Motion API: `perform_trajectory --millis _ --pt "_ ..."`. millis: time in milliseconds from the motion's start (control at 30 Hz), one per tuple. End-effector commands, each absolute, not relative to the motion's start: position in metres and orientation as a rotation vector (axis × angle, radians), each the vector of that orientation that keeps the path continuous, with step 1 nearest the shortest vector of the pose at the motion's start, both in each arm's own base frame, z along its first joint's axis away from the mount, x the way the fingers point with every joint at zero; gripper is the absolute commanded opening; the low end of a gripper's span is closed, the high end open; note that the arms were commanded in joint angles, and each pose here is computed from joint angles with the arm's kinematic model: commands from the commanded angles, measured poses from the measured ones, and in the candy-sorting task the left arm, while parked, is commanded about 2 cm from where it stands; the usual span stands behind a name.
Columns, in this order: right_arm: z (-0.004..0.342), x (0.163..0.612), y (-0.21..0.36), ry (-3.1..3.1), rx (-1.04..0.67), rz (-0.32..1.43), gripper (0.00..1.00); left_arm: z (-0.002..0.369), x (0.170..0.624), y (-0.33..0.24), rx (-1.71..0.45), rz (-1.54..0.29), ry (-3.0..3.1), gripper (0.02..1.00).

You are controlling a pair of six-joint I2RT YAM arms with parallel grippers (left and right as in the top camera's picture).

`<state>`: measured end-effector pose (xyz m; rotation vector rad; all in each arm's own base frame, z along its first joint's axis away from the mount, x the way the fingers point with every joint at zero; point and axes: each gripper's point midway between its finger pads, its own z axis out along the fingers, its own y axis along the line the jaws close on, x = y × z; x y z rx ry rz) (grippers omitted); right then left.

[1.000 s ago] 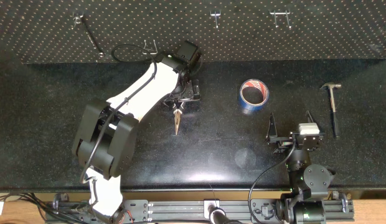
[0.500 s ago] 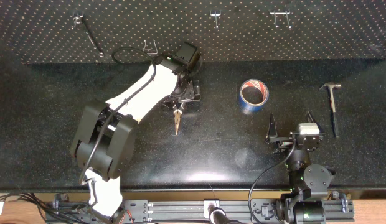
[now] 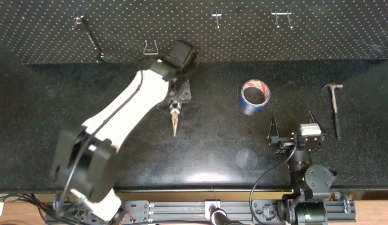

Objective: Place Tools Onto Pegboard

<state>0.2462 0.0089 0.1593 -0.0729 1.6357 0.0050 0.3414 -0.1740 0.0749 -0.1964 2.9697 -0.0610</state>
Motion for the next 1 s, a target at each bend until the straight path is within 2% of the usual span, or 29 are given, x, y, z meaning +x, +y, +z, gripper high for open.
perform_trajectory --millis 33,133,200,300,333,367,433,600,700,733,800,1000 --pt "0.159 0.246 0.011 1.634 -0.074 0.018 0.976 0.192 0.322 -0.137 -0.201 -0.053 2.602 0.029" --pt "0.159 0.246 0.011 1.634 -0.074 0.018 0.976 0.234 0.348 -0.098 -0.333 -0.127 2.232 0.029" --pt "0.159 0.246 0.011 1.634 -0.075 0.018 0.976 0.263 0.384 -0.065 -0.299 -0.150 1.858 0.029" --pt "0.159 0.246 0.011 1.634 -0.074 0.018 0.976 0.286 0.405 -0.070 -0.218 -0.143 1.626 0.029" --pt "0.159 0.246 0.011 1.634 -0.074 0.018 0.976 0.289 0.413 -0.074 -0.188 -0.140 1.593 0.029" --pt "0.159 0.246 0.011 1.634 -0.074 0.018 0.976 0.274 0.427 -0.082 -0.174 -0.154 1.599 0.029" --pt "0.159 0.246 0.011 1.634 -0.074 0.018 0.976 0.267 0.438 -0.085 -0.172 -0.150 1.607 0.027" --pt "0.159 0.246 0.011 1.634 -0.074 0.018 0.976 0.259 0.445 -0.088 -0.172 -0.151 1.606 0.027" --pt "0.159 0.246 0.011 1.634 -0.074 0.018 0.976 0.272 0.445 -0.094 -0.144 -0.177 1.557 0.029" --pt "0.159 0.246 0.011 1.634 -0.074 0.018 0.976 0.284 0.441 -0.108 -0.045 -0.126 1.516 0.029" --pt "0.159 0.246 0.011 1.634 -0.074 0.018 0.976 0.288 0.438 -0.116 -0.002 -0.106 1.499 0.029" --pt "0.159 0.246 0.011 1.634 -0.074 0.018 0.974 0.285 0.443 -0.102 -0.082 -0.053 1.459 0.027"
